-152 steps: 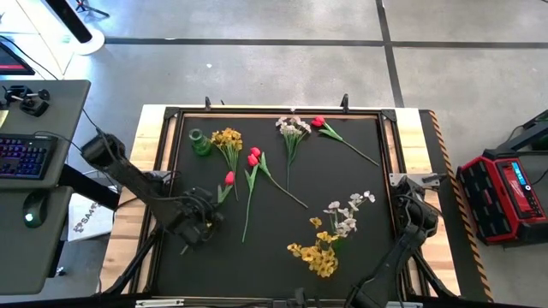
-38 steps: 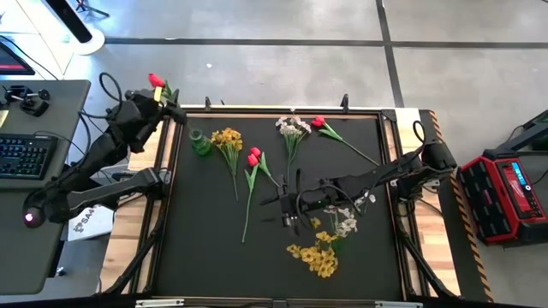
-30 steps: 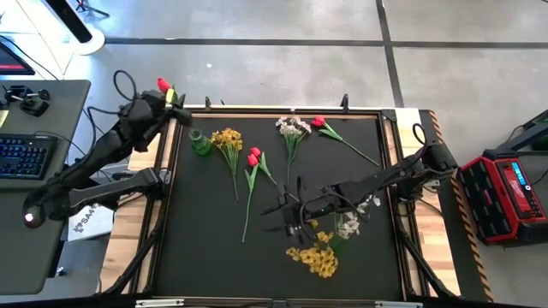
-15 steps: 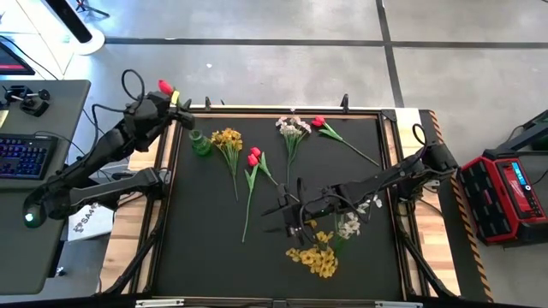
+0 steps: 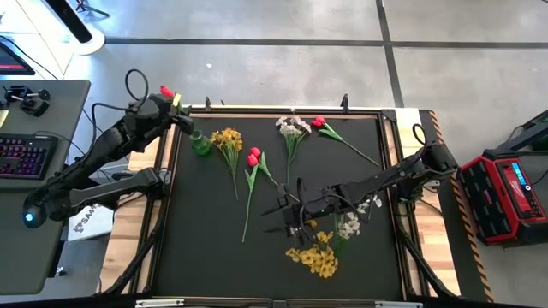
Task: Sort flowers into vase by color
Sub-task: Put the red tulip into the green vase
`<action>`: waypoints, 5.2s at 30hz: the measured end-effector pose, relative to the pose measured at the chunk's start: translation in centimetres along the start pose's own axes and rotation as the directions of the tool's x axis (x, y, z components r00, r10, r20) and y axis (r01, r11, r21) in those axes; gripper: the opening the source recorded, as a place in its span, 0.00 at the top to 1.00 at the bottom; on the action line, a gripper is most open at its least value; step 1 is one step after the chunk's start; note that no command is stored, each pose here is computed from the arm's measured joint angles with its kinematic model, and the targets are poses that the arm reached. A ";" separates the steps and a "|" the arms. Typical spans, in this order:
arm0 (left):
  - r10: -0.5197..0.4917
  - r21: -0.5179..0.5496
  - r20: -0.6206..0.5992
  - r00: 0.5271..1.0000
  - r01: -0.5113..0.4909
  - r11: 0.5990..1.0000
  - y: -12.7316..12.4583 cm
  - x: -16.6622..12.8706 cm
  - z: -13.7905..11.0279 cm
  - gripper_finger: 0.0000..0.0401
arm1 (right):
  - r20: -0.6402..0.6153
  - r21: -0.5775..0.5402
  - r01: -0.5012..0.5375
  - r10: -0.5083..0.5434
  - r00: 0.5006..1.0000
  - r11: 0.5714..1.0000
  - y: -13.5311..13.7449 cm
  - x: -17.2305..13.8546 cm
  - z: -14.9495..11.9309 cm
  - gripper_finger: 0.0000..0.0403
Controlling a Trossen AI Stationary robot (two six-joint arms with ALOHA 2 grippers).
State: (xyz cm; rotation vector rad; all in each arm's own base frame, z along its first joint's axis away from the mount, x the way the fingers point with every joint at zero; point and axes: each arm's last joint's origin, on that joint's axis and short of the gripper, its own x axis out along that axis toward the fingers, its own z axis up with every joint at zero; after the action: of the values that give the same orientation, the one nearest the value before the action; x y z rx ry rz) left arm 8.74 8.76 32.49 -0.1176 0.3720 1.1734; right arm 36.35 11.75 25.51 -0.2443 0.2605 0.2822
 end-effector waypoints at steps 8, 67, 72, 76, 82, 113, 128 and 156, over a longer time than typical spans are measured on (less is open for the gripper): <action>-0.048 0.071 -0.101 0.994 0.055 0.996 -0.1 -0.1 -1.0 0.26 | 0.008 0.010 0.001 -0.001 1.000 1.000 0.0 0.0 0.1 0.49; -0.341 0.016 -0.485 0.806 0.397 0.918 -24.6 -4.1 -16.6 0.26 | -0.050 0.045 0.040 -0.038 0.998 0.998 -1.7 0.1 -0.8 0.49; -0.240 0.091 -0.488 0.839 0.322 0.942 -26.3 -1.4 -17.8 0.26 | -0.068 0.014 0.013 -0.012 0.998 1.000 -0.8 0.0 -0.8 0.49; -0.211 0.143 -0.489 0.846 0.316 0.938 -27.7 0.1 -17.5 0.26 | -0.065 0.009 0.002 -0.002 0.998 1.000 -0.4 0.0 -0.7 0.49; -0.184 0.171 -0.557 0.810 0.329 0.929 -28.0 1.4 -17.9 0.30 | -0.064 0.009 -0.006 0.006 0.998 1.000 -0.1 0.0 -0.6 0.49; -0.213 0.127 -0.698 0.684 0.411 0.903 -27.8 1.3 -18.1 0.97 | -0.073 0.027 -0.016 0.018 0.997 0.999 0.1 0.0 -0.7 0.49; -0.360 0.052 -0.520 0.774 0.450 0.892 -23.1 -2.4 -13.7 1.00 | -0.076 0.029 -0.020 0.022 0.997 0.999 0.3 0.0 -0.7 0.49; -0.382 0.078 0.277 0.882 0.376 0.923 -12.0 -5.2 -4.0 1.00 | -0.047 0.026 -0.015 0.016 0.999 1.000 0.3 0.0 -0.4 0.49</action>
State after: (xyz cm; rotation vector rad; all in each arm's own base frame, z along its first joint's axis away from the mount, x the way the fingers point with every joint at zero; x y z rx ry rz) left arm 17.15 -1.59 29.32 0.0022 0.0953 0.7804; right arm 36.16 11.86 25.05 -0.2236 0.3127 0.2882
